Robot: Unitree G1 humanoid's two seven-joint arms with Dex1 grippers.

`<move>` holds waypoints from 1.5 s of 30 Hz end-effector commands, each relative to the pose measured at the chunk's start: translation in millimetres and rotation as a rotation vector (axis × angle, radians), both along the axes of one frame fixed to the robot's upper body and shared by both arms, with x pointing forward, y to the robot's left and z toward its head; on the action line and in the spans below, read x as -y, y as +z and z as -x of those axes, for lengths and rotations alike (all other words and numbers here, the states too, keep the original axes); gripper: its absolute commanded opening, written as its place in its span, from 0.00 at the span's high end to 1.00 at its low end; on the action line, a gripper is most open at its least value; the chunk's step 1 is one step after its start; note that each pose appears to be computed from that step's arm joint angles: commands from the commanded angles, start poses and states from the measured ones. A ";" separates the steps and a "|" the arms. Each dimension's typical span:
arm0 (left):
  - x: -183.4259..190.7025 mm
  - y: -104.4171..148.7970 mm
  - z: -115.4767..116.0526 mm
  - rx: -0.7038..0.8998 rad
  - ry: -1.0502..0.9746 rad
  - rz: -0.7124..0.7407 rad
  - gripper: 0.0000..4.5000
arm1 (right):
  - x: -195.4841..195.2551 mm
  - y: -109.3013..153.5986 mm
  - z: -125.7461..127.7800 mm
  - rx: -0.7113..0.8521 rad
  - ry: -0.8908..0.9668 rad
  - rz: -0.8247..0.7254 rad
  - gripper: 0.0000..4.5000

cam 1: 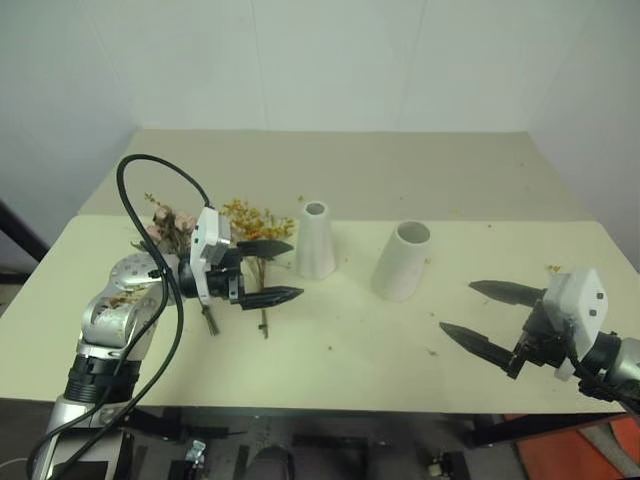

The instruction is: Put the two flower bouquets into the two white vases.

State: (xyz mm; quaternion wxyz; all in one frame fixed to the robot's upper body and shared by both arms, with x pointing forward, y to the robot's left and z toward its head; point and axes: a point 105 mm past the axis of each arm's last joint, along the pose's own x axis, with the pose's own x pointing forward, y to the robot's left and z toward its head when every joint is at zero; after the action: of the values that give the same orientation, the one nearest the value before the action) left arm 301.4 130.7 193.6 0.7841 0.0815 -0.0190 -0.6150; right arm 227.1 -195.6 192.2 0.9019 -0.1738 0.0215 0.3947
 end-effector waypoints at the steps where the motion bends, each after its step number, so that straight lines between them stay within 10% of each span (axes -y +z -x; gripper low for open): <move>1: -0.9 10.0 7.0 0.052 -0.010 0.007 0.00 | 2.4 13.8 2.2 0.047 0.028 0.019 0.01; 30: -36.0 13.8 9.2 -0.012 0.479 -0.145 0.00 | 5.1 43.8 -23.1 0.113 0.161 0.069 0.01; 45: -84.8 1.8 -25.1 -0.416 1.017 -0.529 0.00 | -5.7 49.3 -29.9 0.118 0.247 0.070 0.01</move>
State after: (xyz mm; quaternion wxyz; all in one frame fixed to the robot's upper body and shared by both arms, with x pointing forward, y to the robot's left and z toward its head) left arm 323.0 210.4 187.8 0.9143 0.1467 0.3363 -0.1716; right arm 259.2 -192.8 230.6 0.8481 -0.2081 -0.0166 0.4870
